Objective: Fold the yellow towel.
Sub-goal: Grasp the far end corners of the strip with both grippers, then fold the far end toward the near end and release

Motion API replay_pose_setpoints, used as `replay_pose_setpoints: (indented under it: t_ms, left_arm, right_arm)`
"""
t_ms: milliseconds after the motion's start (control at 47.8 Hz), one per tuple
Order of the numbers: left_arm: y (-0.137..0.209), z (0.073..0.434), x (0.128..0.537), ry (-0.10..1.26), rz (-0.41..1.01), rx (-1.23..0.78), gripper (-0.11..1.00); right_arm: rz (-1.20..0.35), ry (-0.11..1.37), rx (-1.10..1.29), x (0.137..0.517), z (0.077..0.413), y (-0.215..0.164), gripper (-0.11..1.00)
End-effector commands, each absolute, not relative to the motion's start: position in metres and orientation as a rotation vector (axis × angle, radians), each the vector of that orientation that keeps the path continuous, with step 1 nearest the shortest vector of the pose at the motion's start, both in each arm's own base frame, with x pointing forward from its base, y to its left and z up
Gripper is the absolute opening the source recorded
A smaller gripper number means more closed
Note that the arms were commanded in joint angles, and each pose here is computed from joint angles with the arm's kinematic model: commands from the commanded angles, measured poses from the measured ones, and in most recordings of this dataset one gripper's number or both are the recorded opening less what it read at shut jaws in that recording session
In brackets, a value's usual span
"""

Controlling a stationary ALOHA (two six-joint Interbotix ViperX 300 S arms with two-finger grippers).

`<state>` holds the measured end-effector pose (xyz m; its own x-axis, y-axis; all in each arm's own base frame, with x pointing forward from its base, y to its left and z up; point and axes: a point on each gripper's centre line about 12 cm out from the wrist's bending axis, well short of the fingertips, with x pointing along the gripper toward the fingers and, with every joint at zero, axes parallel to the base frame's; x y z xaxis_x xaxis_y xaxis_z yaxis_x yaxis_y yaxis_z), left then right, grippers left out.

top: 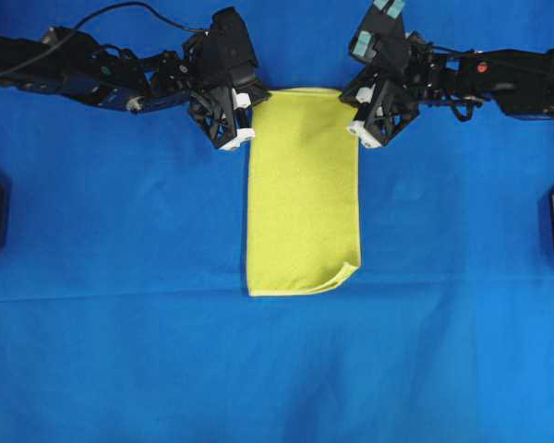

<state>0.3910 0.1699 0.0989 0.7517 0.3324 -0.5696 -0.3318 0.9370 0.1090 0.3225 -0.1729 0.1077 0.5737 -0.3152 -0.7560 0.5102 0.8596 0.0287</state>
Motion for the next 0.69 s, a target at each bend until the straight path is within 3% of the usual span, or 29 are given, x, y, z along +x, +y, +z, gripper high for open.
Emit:
replay_pose_setpoints:
  t_ms: [0,418,669]
  left_arm:
    - [0.174,0.134,0.394,0.551,0.369,0.044,0.04]
    - [0.177,0.152,0.392,0.545,0.364,0.092,0.04]
    - [0.147,0.173,0.385,0.605,0.295,0.092,0.04]
  right_arm:
    - [-0.524,0.778,0.238,0.321,0.135,-0.184,0.05]
    - [-0.548,0.768,0.23,0.314,0.147,-0.187,0.05]
    - [-0.501,0.768,0.208,0.311,0.168,-0.154,0.05]
